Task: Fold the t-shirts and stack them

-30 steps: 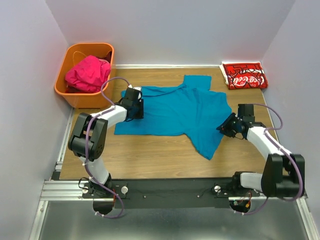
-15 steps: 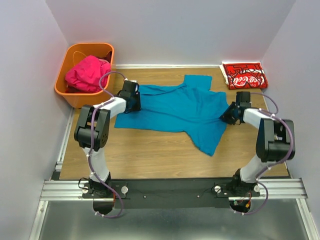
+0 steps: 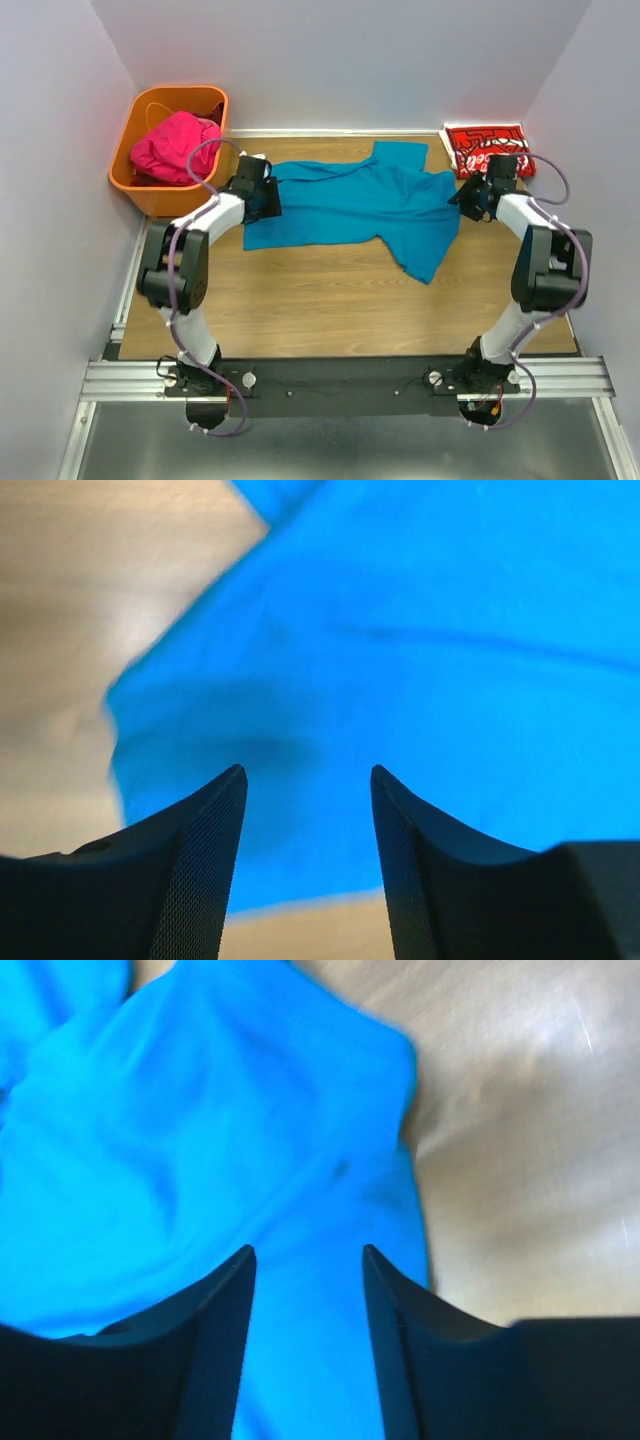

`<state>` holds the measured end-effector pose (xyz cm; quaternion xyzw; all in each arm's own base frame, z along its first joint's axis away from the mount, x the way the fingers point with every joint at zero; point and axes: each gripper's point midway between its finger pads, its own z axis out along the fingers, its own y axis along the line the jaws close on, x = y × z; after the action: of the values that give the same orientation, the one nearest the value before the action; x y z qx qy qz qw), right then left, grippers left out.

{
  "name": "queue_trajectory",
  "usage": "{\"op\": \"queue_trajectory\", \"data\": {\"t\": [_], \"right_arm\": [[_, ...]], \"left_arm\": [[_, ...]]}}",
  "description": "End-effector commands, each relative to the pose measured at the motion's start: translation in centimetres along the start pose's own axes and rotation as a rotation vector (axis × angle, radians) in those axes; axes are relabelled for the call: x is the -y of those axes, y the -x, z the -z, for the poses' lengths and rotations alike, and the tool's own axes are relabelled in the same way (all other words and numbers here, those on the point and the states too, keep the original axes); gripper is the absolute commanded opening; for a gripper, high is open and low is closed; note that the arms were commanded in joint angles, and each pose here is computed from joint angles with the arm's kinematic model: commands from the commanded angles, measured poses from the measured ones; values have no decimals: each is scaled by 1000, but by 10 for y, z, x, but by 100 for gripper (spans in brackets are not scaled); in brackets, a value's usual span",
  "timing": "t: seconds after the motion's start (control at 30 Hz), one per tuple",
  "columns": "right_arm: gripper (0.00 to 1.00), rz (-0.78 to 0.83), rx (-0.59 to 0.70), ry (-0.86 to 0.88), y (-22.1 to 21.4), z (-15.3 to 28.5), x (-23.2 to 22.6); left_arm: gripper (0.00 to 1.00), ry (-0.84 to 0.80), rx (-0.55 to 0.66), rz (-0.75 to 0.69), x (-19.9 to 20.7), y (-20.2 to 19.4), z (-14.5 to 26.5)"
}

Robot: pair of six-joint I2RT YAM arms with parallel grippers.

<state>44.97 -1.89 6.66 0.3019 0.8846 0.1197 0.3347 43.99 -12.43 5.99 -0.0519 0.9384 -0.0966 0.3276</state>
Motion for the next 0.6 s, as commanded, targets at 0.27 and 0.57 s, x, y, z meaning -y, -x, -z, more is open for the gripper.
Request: {"op": "queue_trajectory", "data": {"t": [0.27, 0.57], "right_arm": [[75, 124, -112, 56, -101, 109, 12], [75, 164, -166, 94, -138, 120, 19]], "left_arm": [[72, 254, 36, 23, -64, -44, 59], [61, 285, -4, 15, -68, -45, 32]]}}
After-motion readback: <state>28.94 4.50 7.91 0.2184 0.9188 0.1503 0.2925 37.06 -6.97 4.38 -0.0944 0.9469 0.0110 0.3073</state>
